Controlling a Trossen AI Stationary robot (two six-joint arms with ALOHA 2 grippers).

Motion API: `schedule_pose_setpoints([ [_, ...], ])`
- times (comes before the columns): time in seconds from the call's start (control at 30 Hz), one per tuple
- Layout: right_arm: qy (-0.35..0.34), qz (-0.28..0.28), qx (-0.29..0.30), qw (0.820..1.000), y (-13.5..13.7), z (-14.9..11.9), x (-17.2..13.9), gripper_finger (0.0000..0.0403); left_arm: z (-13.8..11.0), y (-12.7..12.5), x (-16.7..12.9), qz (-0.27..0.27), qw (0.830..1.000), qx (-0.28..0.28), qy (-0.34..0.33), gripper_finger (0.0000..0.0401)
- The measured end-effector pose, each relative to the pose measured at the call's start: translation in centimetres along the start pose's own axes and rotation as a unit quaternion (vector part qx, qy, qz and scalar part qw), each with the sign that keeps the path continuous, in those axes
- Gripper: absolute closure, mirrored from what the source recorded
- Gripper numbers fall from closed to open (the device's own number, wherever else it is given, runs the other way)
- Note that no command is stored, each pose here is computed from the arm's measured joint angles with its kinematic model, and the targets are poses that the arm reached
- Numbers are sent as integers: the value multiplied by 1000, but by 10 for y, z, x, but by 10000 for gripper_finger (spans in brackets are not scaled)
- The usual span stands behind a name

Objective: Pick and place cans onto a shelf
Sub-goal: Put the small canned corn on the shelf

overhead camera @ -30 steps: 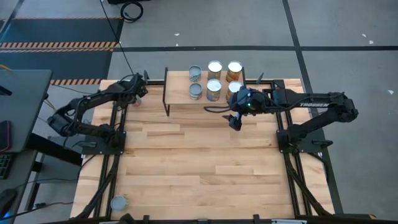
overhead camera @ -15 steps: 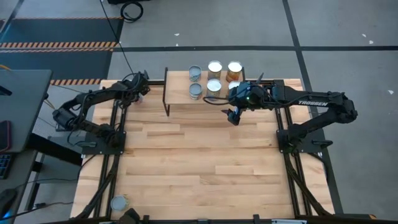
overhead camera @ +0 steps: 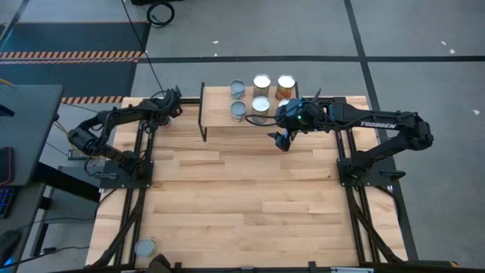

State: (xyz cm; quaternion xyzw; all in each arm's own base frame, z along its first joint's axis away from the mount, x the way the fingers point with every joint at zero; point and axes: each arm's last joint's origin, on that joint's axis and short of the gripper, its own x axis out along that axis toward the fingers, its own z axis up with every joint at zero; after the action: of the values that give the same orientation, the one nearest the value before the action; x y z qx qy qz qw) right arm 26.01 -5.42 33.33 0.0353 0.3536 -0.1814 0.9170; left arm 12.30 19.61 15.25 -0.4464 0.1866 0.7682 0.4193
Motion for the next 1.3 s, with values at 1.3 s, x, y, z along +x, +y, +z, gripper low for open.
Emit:
schedule_pose_setpoints([
  [1.3,0,25,70,997,33,-30,-78,56,38,-123,-210,-331,814,472,-74,129],
])
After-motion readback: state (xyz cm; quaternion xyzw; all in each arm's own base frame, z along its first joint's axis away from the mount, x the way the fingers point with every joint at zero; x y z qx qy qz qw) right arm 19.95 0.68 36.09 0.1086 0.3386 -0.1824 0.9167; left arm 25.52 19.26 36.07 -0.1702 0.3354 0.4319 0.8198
